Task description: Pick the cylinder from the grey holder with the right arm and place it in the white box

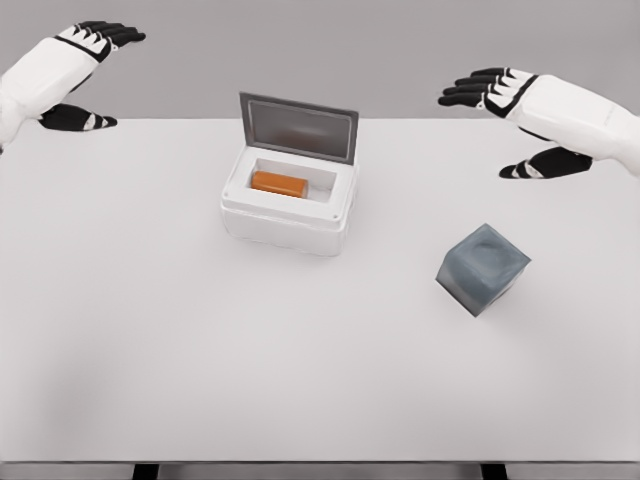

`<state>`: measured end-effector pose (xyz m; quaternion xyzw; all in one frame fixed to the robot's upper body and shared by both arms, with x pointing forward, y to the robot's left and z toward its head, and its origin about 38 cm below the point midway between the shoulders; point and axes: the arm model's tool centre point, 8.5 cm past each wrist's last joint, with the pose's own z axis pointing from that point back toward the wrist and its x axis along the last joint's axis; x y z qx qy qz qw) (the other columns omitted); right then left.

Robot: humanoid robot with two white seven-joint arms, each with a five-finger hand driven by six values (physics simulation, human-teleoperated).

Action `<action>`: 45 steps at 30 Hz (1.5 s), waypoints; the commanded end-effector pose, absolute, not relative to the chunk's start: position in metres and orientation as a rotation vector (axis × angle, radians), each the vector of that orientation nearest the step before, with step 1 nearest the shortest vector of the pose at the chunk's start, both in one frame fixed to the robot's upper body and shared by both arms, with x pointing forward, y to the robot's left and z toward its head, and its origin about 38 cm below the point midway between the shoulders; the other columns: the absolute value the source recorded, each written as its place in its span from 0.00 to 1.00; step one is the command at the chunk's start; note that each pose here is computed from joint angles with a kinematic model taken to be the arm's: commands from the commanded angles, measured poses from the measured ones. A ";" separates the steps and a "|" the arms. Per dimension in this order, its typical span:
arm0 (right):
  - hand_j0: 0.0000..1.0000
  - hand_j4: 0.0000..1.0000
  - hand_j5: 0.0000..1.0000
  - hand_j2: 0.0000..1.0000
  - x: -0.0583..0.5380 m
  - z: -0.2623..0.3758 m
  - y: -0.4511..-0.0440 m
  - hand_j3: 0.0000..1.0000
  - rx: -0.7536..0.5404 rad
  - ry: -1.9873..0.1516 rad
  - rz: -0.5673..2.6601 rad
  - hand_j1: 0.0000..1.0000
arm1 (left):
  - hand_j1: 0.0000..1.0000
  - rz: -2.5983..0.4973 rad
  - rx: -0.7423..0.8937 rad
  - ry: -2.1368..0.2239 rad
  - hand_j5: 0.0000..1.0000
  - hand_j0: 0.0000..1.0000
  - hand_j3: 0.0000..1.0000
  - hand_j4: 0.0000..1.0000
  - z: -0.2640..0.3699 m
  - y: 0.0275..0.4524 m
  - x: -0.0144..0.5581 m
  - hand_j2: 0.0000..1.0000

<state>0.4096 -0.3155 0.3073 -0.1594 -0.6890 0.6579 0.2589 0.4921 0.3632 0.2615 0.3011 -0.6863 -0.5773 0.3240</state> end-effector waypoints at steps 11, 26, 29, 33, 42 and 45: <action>1.00 1.00 1.00 1.00 0.378 0.270 -0.340 1.00 -0.320 -1.851 1.652 1.00 | 0.99 -1.690 0.617 -1.569 0.99 0.99 0.99 0.99 0.200 0.338 0.518 0.99; 1.00 1.00 1.00 1.00 0.371 0.263 -0.347 1.00 -0.324 -1.843 1.621 1.00 | 0.99 -1.812 0.686 -1.604 0.99 0.99 0.99 0.99 0.264 0.286 0.562 0.99; 1.00 1.00 1.00 1.00 0.371 0.263 -0.347 1.00 -0.324 -1.844 1.622 1.00 | 0.99 -1.839 0.676 -1.599 0.99 0.99 0.99 0.99 0.263 0.274 0.565 0.99; 1.00 1.00 1.00 1.00 0.371 0.263 -0.346 1.00 -0.323 -1.846 1.622 1.00 | 0.99 -1.873 0.667 -1.598 0.99 0.99 0.99 0.99 0.263 0.259 0.569 0.99; 1.00 1.00 1.00 1.00 0.370 0.272 -0.359 1.00 -0.373 -1.865 1.578 1.00 | 0.99 -1.945 0.573 -1.595 0.99 0.99 0.99 0.99 0.250 0.238 0.559 0.99; 1.00 1.00 1.00 1.00 0.370 0.272 -0.359 1.00 -0.375 -1.865 1.580 1.00 | 1.00 -1.953 0.569 -1.586 1.00 1.00 1.00 1.00 0.248 0.238 0.559 1.00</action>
